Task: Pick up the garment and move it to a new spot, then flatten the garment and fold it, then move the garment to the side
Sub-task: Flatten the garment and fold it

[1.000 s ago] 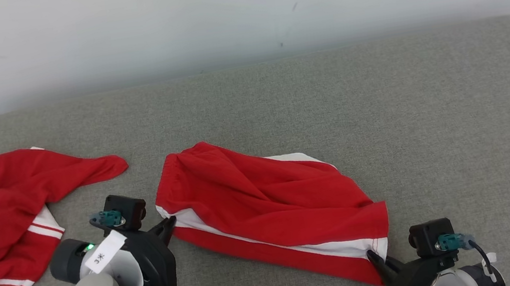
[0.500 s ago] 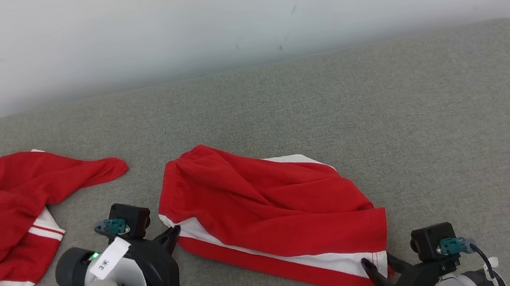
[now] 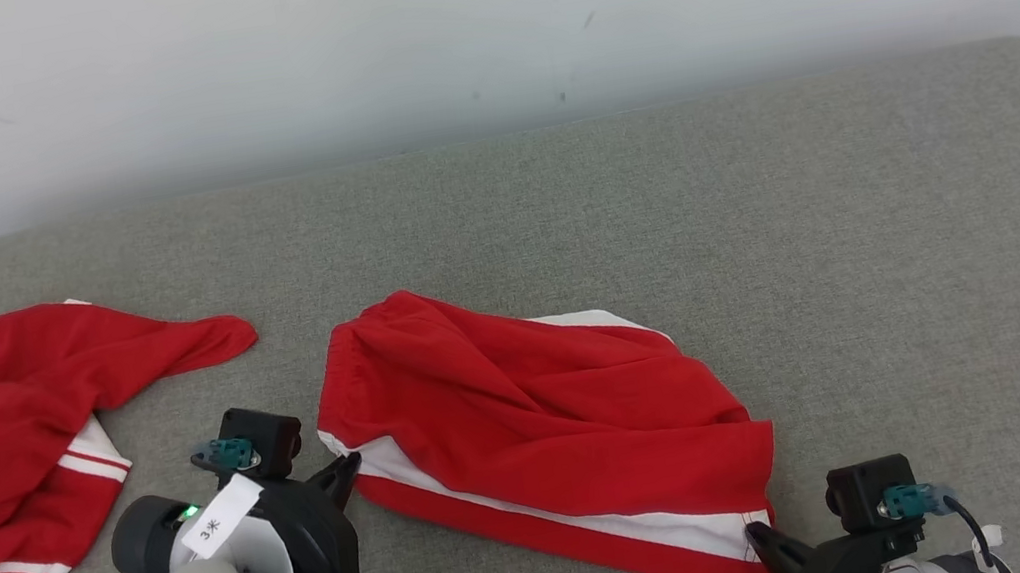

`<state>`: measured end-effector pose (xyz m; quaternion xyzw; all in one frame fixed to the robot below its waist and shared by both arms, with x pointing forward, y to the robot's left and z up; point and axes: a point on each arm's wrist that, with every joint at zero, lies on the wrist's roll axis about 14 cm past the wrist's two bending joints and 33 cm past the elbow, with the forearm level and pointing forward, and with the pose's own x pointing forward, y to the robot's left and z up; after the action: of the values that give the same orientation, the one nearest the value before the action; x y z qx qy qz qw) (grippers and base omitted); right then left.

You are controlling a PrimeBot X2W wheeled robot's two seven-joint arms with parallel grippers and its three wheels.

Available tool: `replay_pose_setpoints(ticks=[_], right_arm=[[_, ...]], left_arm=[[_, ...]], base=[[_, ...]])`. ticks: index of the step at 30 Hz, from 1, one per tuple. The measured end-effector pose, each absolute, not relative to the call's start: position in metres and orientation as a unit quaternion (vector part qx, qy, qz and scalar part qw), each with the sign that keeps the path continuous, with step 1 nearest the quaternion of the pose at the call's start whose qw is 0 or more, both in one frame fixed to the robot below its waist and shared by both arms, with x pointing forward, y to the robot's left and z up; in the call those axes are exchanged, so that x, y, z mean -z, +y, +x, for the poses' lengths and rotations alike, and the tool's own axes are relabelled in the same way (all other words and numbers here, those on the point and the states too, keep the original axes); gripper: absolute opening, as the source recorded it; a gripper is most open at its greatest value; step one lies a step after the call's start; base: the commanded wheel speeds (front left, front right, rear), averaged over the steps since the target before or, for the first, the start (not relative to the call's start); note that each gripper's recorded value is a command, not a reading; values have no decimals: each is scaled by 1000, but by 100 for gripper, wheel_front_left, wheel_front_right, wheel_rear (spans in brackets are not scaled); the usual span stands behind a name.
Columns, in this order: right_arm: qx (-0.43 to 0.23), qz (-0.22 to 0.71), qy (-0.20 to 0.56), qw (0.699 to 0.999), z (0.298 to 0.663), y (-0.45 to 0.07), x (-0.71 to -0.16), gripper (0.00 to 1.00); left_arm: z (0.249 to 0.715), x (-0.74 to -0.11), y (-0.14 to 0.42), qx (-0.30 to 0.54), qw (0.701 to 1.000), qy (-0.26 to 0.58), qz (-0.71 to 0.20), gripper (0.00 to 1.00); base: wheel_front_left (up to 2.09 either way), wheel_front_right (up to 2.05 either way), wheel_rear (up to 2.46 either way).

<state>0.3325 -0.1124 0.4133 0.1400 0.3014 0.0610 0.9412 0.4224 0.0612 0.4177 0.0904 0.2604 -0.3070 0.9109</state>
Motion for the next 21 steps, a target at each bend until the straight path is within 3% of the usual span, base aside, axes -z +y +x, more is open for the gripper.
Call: replay_pose_setpoints(ticks=[4,6,12,13,15,21], right_arm=[[-55,142,300,942,331,-116,-414,0],[-51,143,302,941,331,-119,-413,100],[-47,144,322,935,321,-120,-405,100],[-46,145,324,934,320,-120,-403,95],[-47,145,329,932,318,-119,-402,68],[-50,143,326,933,319,-118,-404,78]], left_arm=[[421,-417,61,308,911,260,90,0],[421,-417,61,309,910,261,93,0],[424,-421,60,308,912,257,84,0],[424,-420,60,308,912,258,85,0],[423,-418,61,308,911,261,87,0],[421,-415,61,309,910,263,87,0]], base=[[0,0,0],[0,0,0],[0,0,0],[0,0,0],[0,0,0],[0,0,0]])
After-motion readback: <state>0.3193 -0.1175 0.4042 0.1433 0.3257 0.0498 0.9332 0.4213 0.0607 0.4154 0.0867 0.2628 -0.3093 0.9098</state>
